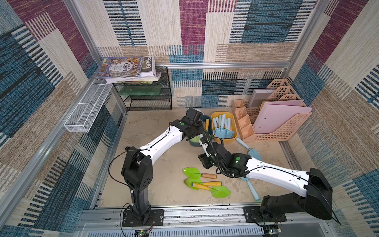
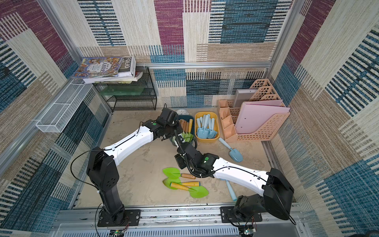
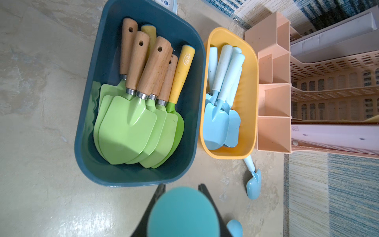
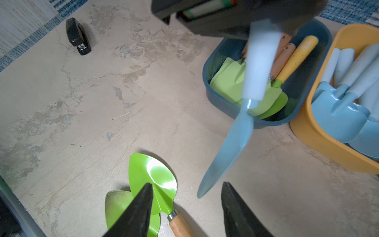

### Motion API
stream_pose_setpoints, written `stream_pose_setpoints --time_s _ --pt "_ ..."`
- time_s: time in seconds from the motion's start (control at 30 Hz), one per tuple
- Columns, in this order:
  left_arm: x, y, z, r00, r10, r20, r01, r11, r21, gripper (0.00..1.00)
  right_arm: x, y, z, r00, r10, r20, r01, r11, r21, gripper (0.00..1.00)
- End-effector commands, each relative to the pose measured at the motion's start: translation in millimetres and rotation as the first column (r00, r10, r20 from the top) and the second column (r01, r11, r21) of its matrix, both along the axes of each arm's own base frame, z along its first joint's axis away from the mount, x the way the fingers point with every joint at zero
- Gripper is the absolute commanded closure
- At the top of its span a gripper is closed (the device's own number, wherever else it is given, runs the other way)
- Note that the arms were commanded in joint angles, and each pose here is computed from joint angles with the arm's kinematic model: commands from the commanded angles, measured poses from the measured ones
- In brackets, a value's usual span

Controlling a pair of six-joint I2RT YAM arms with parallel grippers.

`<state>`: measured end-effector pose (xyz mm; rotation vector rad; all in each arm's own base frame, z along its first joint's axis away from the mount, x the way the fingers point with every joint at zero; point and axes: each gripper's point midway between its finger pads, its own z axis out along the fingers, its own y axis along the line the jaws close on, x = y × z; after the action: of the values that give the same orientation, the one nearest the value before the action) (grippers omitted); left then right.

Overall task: Sort the small shovels by color and place them into the storage box
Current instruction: Place the shovel in the storage box.

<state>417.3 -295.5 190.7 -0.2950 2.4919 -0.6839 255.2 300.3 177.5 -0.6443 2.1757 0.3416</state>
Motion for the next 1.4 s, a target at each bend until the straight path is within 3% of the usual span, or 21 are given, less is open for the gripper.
stream_pose_setpoints --time_s 0.0,0.2,0.43,0.63,1.0,1.27,1.37 --pt "-0.6 -1.5 5.1 1.0 0.009 0.012 -0.009 1.0 -0.028 1.0 5.3 -8.7 6.0 1.0 -0.012 0.015 0.011 1.0 0.027 0.45" --pt "-1.1 -1.7 5.1 1.0 0.01 0.012 -0.01 0.999 -0.034 1.0 16.8 -29.7 11.4 0.999 -0.038 0.002 0.038 0.997 0.066 0.45" --pt "2.1 -3.6 7.5 1.0 0.007 0.02 -0.007 0.999 -0.032 1.0 13.0 -16.8 19.9 1.0 0.03 -0.008 -0.029 0.99 0.139 0.46" --pt "3.1 -4.2 10.2 1.0 0.006 0.025 -0.005 0.999 -0.035 1.0 8.5 -4.2 3.8 0.999 0.044 -0.032 -0.04 0.993 0.114 0.46" --pt "-1.7 -5.1 7.7 1.0 0.005 0.013 -0.004 0.998 -0.058 1.0 35.4 -6.6 -12.0 0.998 -0.055 -0.002 0.055 0.997 0.06 0.5" --pt "-1.7 -6.3 10.4 1.0 0.005 0.021 -0.004 0.998 -0.069 1.0 48.4 -11.3 -30.4 0.993 -0.118 -0.021 0.119 0.993 0.026 0.59" --pt "-1.2 -4.9 12.3 1.0 0.009 0.027 -0.008 0.998 -0.064 1.0 49.5 -14.0 -35.5 0.991 -0.132 -0.032 0.133 0.991 0.019 0.75"
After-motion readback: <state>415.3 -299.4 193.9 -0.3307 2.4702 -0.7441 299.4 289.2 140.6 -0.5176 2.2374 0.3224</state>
